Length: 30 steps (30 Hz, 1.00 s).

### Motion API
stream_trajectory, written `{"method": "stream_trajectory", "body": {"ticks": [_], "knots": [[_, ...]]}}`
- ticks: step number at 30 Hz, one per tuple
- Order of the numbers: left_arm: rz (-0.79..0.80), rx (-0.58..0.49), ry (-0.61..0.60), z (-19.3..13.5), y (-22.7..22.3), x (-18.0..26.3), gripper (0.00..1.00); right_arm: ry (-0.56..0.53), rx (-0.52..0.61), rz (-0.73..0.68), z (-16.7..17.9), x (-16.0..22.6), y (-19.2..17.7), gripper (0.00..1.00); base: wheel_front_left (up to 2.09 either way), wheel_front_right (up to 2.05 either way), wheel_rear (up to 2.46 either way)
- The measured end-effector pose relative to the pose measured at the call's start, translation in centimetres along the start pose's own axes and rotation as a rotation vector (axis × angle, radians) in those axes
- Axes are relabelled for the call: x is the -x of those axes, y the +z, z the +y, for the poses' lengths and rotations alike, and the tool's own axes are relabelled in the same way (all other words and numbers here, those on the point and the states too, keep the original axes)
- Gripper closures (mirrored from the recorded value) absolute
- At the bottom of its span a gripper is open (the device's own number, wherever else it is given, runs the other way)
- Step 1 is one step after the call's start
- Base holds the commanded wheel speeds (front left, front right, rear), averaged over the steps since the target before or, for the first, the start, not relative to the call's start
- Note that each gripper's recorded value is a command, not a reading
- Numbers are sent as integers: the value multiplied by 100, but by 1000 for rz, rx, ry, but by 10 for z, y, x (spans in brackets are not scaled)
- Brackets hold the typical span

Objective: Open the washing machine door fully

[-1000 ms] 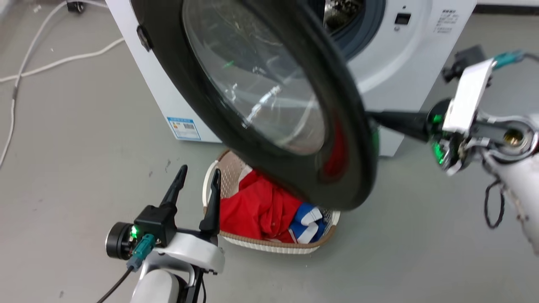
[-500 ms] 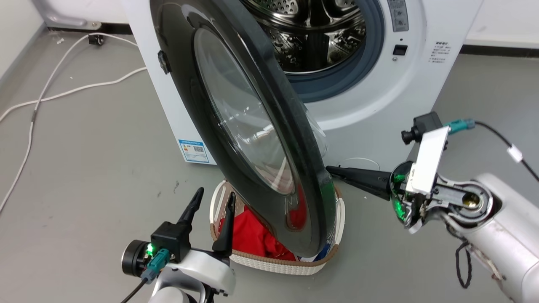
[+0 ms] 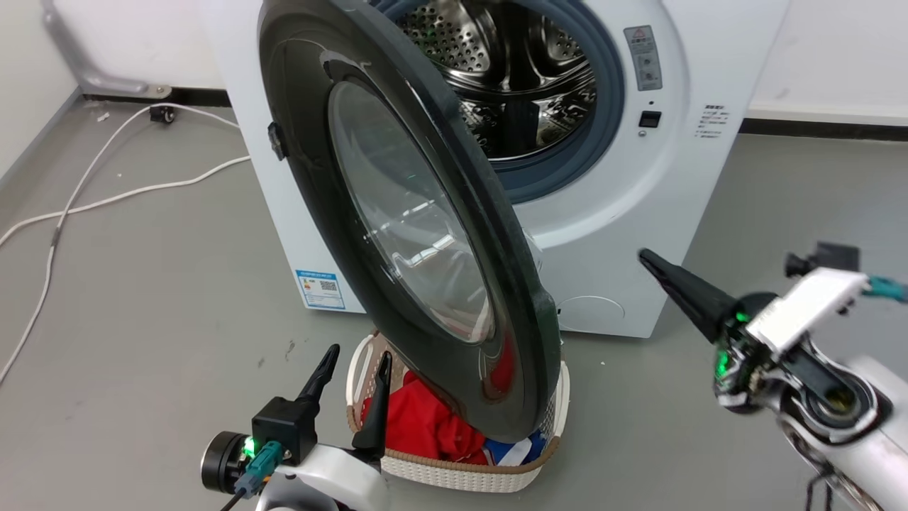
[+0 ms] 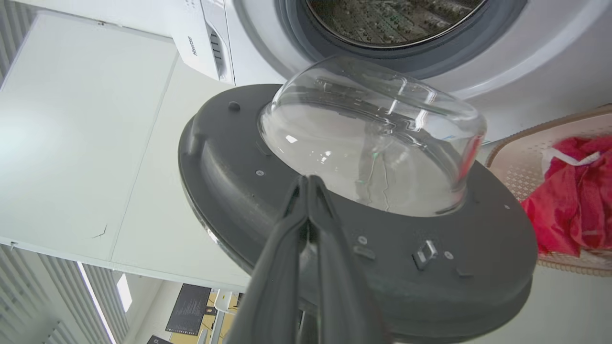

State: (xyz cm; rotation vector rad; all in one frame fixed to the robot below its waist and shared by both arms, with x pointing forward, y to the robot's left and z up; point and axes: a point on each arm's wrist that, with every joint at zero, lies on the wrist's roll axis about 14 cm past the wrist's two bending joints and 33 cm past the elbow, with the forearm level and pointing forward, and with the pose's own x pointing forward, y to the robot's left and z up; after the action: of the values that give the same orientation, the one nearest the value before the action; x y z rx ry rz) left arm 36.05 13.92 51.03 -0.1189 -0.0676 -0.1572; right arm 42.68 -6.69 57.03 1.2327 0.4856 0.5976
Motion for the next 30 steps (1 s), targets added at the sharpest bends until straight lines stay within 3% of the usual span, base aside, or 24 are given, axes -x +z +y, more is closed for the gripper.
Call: {"method": "stream_trajectory", "body": {"ticks": [6,8,9,10,11,17,20,25,30], "knots": [[-3,-6,-17,-5,1,-1,0,-29,-23,-196,-17,45,16,97,0,0,0],[-5,-10,-22,-6,2,-2,0,-57,-7,-229,-27,62,15,60,0,0,0],[-4,-12,-23,-7,1,-1,0,-73,-8,-254,-32,71,15,35,0,0,0],[-2,-13,-25,-8,1,-1,0,-85,-21,-280,-37,79,15,4,0,0,0],[-2,-13,-27,-9,1,-1,0,-97,-31,-294,-41,87,12,0,0,0,0],[-2,-14,-40,-13,1,-4,0,-150,-18,-380,-57,123,10,0,0,0,0],[-1,-17,-45,-14,0,-4,0,-191,72,-417,-67,139,18,0,0,0,0],[-1,-20,-31,-11,0,-5,0,-331,461,-566,-86,181,71,0,0,0,0],[-9,-26,-21,-8,3,-5,0,-391,790,-660,-74,193,86,0,0,0,0]]}}
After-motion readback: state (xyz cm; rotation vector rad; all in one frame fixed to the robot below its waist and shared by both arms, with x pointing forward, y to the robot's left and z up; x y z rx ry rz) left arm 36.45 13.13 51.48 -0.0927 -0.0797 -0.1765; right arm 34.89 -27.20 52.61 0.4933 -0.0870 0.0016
